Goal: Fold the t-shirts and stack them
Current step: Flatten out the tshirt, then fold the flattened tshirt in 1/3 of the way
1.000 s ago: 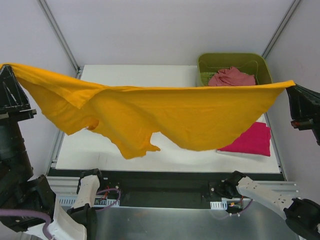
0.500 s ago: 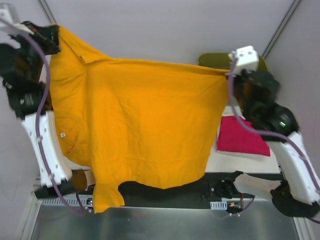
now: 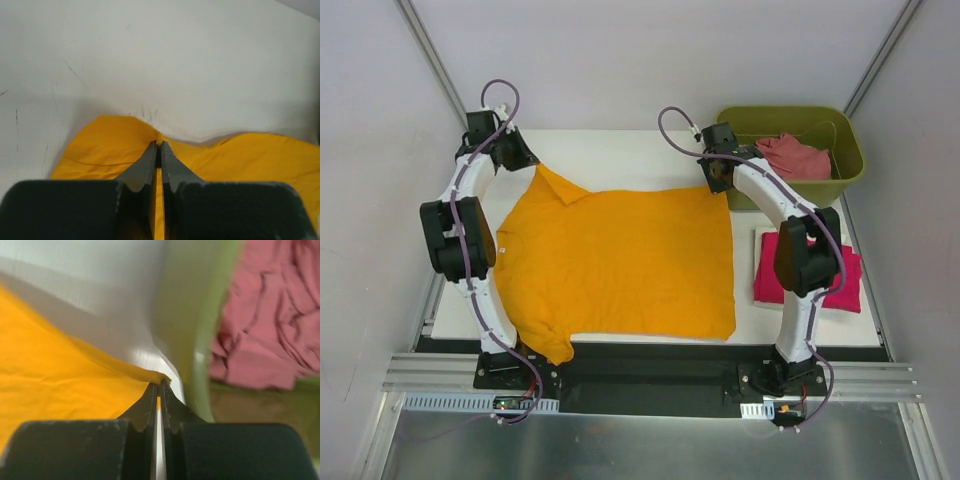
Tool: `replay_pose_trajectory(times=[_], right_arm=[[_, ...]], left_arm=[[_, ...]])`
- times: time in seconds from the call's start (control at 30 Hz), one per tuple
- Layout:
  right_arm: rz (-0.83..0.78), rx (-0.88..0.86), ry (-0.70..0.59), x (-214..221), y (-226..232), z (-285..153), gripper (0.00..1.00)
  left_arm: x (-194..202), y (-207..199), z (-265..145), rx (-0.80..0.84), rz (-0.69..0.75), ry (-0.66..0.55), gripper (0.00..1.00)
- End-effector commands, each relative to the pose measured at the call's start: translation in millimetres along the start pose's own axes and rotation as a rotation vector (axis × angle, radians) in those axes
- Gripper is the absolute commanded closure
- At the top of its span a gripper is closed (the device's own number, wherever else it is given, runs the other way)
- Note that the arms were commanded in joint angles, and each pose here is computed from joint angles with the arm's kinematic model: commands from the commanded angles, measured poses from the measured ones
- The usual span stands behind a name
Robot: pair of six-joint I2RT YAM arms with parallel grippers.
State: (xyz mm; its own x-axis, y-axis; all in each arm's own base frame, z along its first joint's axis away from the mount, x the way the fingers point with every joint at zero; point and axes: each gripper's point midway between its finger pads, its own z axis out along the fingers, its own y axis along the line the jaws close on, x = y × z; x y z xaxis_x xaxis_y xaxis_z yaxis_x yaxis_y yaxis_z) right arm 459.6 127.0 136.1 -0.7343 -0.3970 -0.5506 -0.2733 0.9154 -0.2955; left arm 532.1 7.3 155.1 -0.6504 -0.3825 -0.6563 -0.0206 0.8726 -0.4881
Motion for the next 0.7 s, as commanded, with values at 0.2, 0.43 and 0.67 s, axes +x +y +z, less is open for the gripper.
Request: replay_pose_trajectory(times=[0.2,0.43,0.67], right_arm=[[0.090,0.002,-0.111,-51,-14,16,1.00],[0.081,0.015,-0.105,-42,-20,2,1.00],[0.070,0.030,-0.115,-30,-27,-19,1.00]], left_arm=[[-57,10,33,-0.011,0.090,-0.123,1.00],[-40,3,-1,-0.061,0.048,-0.124,1.00],[18,2,-45,-0.178,-0.034,-0.097,1.00]])
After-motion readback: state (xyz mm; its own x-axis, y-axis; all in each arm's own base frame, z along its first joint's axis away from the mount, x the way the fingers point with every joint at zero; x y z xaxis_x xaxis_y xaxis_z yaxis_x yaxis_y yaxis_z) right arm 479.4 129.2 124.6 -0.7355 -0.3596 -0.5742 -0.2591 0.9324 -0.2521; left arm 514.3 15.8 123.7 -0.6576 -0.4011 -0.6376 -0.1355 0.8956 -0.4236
